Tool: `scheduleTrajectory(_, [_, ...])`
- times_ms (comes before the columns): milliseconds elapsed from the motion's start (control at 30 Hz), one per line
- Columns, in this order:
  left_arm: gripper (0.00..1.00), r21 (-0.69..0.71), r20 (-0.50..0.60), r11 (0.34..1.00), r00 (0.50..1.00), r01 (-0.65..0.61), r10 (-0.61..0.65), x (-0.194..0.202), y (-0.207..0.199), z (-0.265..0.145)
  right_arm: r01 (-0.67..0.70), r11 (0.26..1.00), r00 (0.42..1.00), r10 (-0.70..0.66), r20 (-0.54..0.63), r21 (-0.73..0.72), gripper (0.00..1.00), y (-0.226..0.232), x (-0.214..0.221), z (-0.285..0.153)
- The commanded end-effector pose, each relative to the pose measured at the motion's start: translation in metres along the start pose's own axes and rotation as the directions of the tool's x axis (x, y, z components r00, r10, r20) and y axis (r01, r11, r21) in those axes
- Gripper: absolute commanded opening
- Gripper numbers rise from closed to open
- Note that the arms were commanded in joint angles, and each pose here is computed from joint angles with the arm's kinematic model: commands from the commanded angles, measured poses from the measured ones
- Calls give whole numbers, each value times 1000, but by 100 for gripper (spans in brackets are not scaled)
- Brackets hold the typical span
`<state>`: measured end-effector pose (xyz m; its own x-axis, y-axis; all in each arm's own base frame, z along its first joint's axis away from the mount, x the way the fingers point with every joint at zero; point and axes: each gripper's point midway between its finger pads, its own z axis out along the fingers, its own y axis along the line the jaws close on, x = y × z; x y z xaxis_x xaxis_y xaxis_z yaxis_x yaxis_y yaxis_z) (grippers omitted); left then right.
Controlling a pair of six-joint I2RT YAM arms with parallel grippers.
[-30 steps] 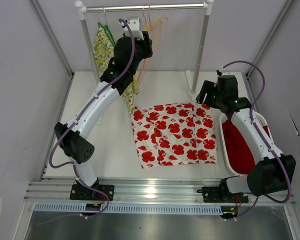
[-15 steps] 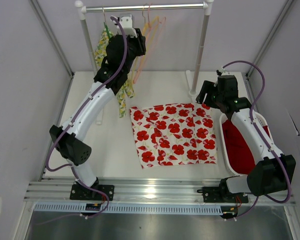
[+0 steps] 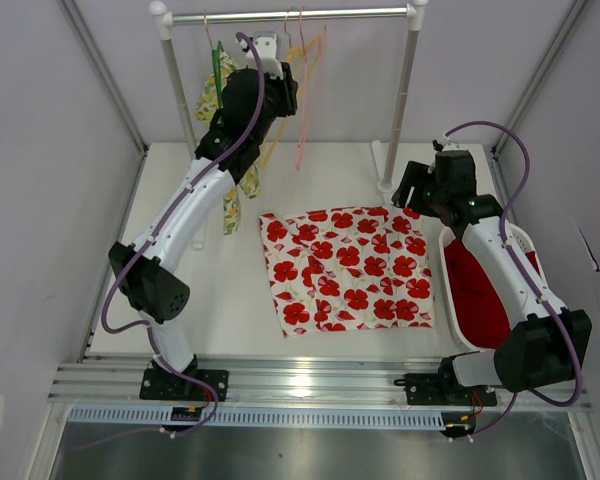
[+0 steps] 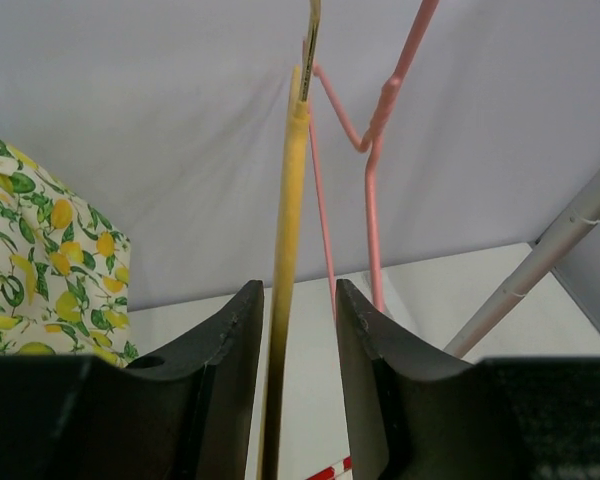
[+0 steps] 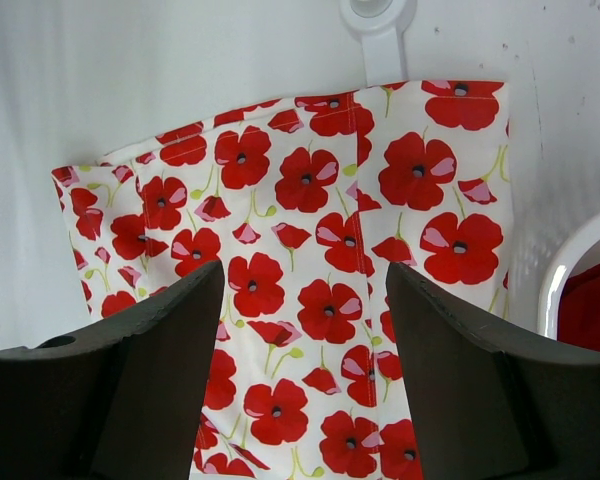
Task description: Place the skirt on the hanger
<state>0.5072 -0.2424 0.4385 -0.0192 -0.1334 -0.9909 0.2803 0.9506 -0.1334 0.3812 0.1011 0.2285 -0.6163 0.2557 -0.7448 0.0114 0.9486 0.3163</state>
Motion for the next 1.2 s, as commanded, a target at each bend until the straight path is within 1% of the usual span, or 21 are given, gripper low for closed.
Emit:
scheduleTrajectory(0, [39, 10, 41, 1000, 999, -18, 18, -20, 0, -2, 13, 1000, 999, -12, 53, -27, 72, 5, -14, -9])
scheduleTrajectory(200, [34, -10, 40, 999, 999, -30, 30, -19, 4, 2, 12, 1000, 999, -11, 49, -29, 72, 5, -13, -8])
scheduleTrajectory(233, [32, -11, 37, 999, 999, -32, 33, -18, 4, 3, 14, 999, 999, -12, 48, -30, 72, 5, -13, -7])
scheduleTrajectory(300, [31, -8, 40, 999, 999, -35, 35, -20, 3, 5, 12, 1000, 999, -11, 47, -29, 72, 4, -13, -7])
scheduleTrajectory(367, [22, -4, 47, 999, 998, -33, 33, -23, 1, 6, 13, 999, 999, -12, 51, -32, 72, 5, -15, -8])
scheduleTrajectory(433, [7, -7, 60, 1000, 998, -29, 29, -29, 2, 6, 12, 999, 999, -10, 51, -32, 72, 5, -15, -8])
scheduleTrajectory(467, [3, -10, 70, 1000, 997, -25, 25, -33, 2, 5, 13, 999, 999, -11, 50, -35, 72, 6, -15, -8])
scheduleTrajectory(500, [0, -31, 80, 999, 997, -20, 22, -36, 5, 5, 11, 999, 999, -9, 51, -31, 72, 4, -16, -7])
scheduleTrajectory(767, [0, -81, 188, 997, 982, -8, 23, -81, 15, -15, 8, 999, 999, -6, 52, -37, 72, 5, -17, -7])
scheduleTrajectory(833, [0, -91, 198, 996, 979, -21, 39, -90, 17, -20, 8, 999, 999, -6, 54, -41, 72, 6, -18, -7])
scheduleTrajectory(967, [0, -98, 198, 995, 979, -33, 52, -97, 19, -27, 9, 999, 998, -6, 55, -43, 72, 6, -19, -7])
scheduleTrajectory(1000, [0, -98, 189, 994, 980, -39, 57, -92, 19, -27, 8, 999, 999, -6, 54, -46, 72, 7, -18, -7])
scheduleTrajectory(1067, [0, -94, 215, 995, 975, -33, 52, -102, 20, -36, 8, 999, 999, -6, 54, -46, 72, 7, -18, -7])
scheduleTrajectory(1167, [0, -93, 215, 995, 975, -33, 52, -105, 20, -42, 9, 999, 999, -7, 51, -45, 72, 7, -18, -6])
